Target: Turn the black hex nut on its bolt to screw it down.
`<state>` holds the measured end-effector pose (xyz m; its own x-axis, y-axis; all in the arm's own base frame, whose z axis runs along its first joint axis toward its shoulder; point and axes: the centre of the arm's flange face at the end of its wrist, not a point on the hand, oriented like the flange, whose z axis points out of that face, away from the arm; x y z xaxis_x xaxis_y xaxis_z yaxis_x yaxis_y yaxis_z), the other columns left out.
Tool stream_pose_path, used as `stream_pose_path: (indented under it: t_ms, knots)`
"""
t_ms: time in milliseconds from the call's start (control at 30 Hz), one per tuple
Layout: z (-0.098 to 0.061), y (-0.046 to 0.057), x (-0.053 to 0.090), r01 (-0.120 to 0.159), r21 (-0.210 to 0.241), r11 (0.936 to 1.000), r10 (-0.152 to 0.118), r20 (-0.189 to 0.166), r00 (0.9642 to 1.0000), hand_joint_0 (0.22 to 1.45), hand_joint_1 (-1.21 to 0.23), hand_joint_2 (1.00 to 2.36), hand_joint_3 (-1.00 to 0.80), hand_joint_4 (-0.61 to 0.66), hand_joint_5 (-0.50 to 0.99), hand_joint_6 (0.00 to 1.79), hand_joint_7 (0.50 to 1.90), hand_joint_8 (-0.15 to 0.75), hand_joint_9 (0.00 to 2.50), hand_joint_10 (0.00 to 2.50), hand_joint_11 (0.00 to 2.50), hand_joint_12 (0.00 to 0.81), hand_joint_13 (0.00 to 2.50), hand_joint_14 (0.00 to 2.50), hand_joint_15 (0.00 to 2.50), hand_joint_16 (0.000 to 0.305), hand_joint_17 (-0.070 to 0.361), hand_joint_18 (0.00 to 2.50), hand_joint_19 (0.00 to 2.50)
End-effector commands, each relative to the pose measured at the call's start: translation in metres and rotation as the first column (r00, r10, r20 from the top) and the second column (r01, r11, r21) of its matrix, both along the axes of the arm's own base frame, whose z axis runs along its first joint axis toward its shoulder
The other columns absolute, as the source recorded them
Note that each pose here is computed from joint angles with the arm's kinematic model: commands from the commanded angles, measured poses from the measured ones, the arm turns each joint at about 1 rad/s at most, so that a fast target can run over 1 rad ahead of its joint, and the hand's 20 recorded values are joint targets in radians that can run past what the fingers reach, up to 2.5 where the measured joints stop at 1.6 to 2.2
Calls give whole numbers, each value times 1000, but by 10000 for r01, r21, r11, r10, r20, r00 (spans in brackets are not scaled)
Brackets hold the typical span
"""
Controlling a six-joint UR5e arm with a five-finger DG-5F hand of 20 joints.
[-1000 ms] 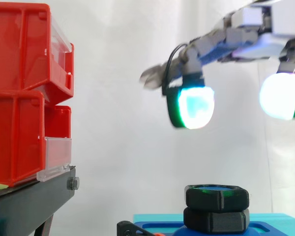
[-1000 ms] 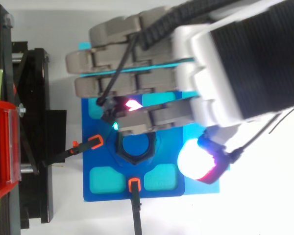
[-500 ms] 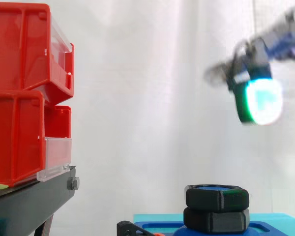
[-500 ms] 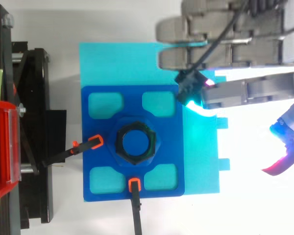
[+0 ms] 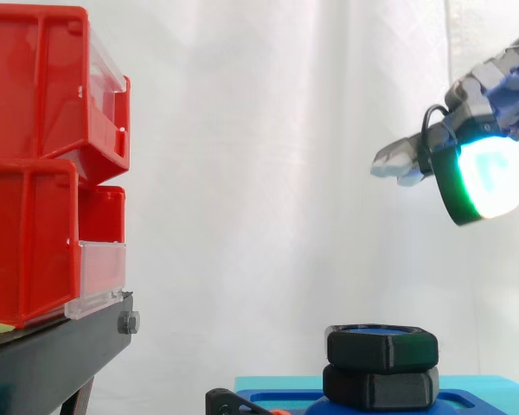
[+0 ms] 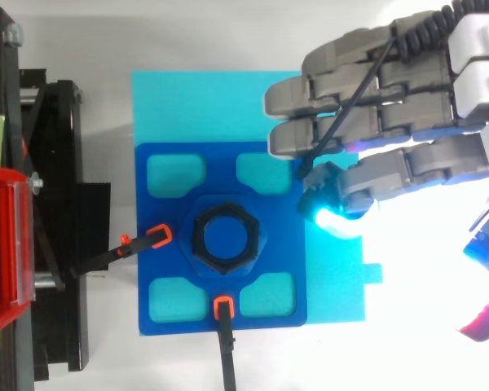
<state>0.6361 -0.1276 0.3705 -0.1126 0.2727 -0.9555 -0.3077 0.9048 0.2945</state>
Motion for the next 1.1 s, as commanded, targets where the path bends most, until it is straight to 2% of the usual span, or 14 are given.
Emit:
stream_pose_path:
  t_ms: [0,33,67,100,133,200,233,267,300,333,433,633,800,1067]
  knots:
    - [8,-1,8,108,3197,9475,-5,-322,9995,465,-478,1000,-500,244,-130,503,1006,205,380,0,0,334,262,0,0,54,121,224,337]
    - [9,-2,10,159,3498,9367,-50,-320,9995,473,-486,1000,-500,252,-132,503,969,203,377,0,0,333,258,0,0,53,120,219,339]
    - [10,-4,11,281,4029,9148,-139,-382,9992,490,-510,1000,-500,253,-134,503,914,196,371,0,0,327,254,0,0,52,118,210,346]
    - [11,-5,13,457,4595,8870,-271,-469,9985,510,-541,1000,-500,248,-137,503,862,189,367,0,0,321,246,0,0,51,115,201,352]
    - [11,-5,13,457,4595,8870,-271,-469,9985,527,-574,1000,-499,233,-143,503,799,172,343,0,0,316,228,0,0,50,112,192,356]
    - [12,-7,16,878,5563,8263,-583,-707,9958,550,-626,1004,-434,204,-150,502,726,153,287,0,0,309,187,0,0,49,111,135,338]
    - [12,-8,16,1067,5878,8019,-727,-814,9940,555,-647,1006,-413,189,-155,502,690,144,261,0,0,305,152,0,0,49,111,90,318]
    - [12,-10,17,1298,6222,7720,-917,-931,9914,556,-655,1006,-410,183,-158,502,675,137,236,0,0,307,129,0,0,49,110,69,305]
    - [12,-11,18,1385,6366,7586,-986,-980,9903,554,-660,1006,-409,174,-164,502,657,134,216,0,0,308,111,0,0,49,111,42,303]
    - [13,-11,19,1552,6574,7374,-1157,-1034,9879,553,-660,1006,-411,167,-165,502,644,133,206,0,0,309,101,0,0,49,111,25,298]
    - [12,-12,19,1684,6665,7262,-1265,-1112,9857,544,-662,1006,-416,143,-174,501,607,120,137,0,0,310,55,0,0,50,113,0,286]
    - [11,-12,17,1786,6596,7301,-1310,-1214,9839,514,-627,1003,-454,26,-226,500,500,58,0,0,0,294,0,0,0,49,110,0,262]
    - [11,-12,17,1786,6596,7301,-1310,-1214,9839,485,-578,1000,-500,-53,-261,500,500,12,0,0,0,281,0,0,0,49,110,0,176]
    - [11,-12,17,1786,6596,7301,-1310,-1214,9839,454,-518,1000,-500,-144,-295,500,500,11,0,0,0,283,0,0,0,52,116,0,132]
